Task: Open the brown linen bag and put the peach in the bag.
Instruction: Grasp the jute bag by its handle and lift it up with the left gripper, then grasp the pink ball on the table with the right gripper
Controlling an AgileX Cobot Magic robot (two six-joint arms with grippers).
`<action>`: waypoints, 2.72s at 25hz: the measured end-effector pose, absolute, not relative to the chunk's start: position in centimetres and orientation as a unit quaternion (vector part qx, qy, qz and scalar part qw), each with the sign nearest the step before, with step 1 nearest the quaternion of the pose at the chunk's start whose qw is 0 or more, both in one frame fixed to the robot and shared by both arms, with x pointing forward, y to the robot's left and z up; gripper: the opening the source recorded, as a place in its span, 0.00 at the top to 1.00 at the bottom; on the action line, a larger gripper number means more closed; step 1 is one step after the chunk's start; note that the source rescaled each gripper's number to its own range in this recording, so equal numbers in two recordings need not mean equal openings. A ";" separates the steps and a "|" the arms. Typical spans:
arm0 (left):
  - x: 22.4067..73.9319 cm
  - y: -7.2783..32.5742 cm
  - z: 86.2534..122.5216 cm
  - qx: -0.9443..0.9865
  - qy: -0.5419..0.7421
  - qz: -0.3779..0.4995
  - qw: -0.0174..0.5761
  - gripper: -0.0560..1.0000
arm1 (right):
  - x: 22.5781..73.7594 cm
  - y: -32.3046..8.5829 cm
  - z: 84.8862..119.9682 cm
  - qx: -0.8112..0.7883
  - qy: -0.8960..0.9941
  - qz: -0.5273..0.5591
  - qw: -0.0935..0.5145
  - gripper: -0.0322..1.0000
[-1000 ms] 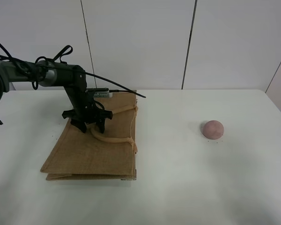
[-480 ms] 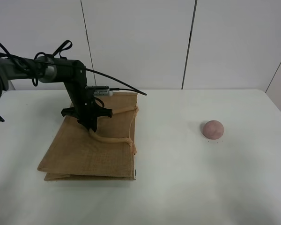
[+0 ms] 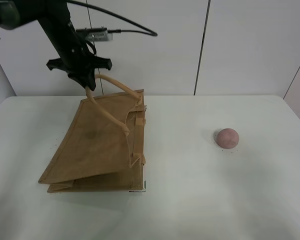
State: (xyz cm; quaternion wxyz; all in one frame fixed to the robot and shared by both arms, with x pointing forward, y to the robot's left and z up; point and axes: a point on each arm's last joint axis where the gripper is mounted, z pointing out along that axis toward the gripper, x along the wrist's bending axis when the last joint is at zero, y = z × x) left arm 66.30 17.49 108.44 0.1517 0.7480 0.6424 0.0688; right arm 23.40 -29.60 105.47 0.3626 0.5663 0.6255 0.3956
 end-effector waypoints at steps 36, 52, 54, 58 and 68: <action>61.3 19.0 119.0 0.736 0.609 0.146 0.257 0.95 | 59.4 -27.2 100.1 0.684 0.721 0.098 0.047 0.00; 61.3 19.0 119.0 0.737 0.608 0.146 0.257 0.95 | 66.1 -25.2 92.2 0.669 0.741 0.057 0.024 0.00; 61.3 19.0 119.0 0.737 0.608 0.146 0.257 0.95 | 66.2 -25.2 90.9 0.669 0.741 0.046 0.019 0.00; 61.3 19.0 119.0 0.737 0.608 0.146 0.257 0.95 | 66.6 -25.2 89.2 0.674 0.737 0.045 0.021 0.00; 61.3 19.0 119.0 0.737 0.608 0.146 0.257 0.95 | 66.8 -25.2 88.5 0.682 0.730 0.046 0.022 0.75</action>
